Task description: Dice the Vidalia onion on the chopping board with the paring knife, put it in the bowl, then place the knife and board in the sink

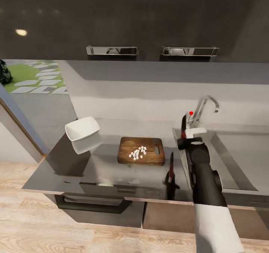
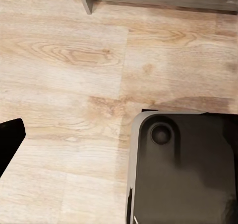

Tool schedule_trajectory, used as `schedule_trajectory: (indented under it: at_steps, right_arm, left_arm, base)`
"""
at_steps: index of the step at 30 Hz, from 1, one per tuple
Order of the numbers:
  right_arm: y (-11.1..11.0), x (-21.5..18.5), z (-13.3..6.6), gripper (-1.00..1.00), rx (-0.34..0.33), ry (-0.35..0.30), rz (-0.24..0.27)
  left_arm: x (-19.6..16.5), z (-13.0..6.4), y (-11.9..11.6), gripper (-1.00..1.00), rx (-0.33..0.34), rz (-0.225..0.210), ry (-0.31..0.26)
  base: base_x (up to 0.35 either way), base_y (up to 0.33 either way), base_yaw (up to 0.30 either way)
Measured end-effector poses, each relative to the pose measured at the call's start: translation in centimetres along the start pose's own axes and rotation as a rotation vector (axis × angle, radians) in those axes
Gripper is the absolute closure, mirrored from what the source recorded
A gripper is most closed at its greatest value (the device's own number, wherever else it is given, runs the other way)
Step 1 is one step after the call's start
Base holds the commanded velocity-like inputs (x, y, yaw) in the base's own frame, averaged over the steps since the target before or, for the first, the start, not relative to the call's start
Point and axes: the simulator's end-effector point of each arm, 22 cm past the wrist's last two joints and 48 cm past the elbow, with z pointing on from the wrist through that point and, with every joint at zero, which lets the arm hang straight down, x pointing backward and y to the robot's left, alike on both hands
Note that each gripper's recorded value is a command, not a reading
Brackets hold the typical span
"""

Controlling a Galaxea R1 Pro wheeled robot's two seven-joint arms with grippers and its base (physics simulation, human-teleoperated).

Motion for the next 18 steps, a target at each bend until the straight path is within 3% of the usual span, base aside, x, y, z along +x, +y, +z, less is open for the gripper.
schedule_trajectory:
  at_steps: [2, 4, 7, 12, 18]
  right_arm:
    - [0.5, 1.1, 0.4, 1.0, -0.093, 0.028, 0.055]
    - [-0.6, 2.0, 1.0, 1.0, -0.153, 0.041, 0.062]
    - [-0.3, 2.4, 1.1, 1.0, -0.197, 0.047, 0.063]
    - [-0.2, 2.5, 1.1, 1.0, -0.221, 0.049, 0.06]
    - [-1.8, 2.8, 1.4, 1.0, -0.224, 0.051, 0.039]
  left_arm:
    - [0.0, 0.0, 0.0, -1.0, 0.0, 0.0, 0.0]
    - [0.1, 0.0, 0.0, -1.0, -0.001, 0.0, 0.002]
    - [0.2, -0.1, 0.1, -1.0, -0.001, 0.001, 0.005]
    - [0.2, -0.1, 0.0, -1.0, 0.0, 0.002, 0.005]
    - [0.0, 0.0, 0.0, -1.0, 0.002, 0.004, -0.001]
  base:
    - [0.0, 0.0, 0.0]
    - [0.0, 0.0, 0.0]
    - [0.0, 0.0, 0.0]
    - [0.0, 0.0, 0.0]
    - [0.0, 0.0, 0.0]
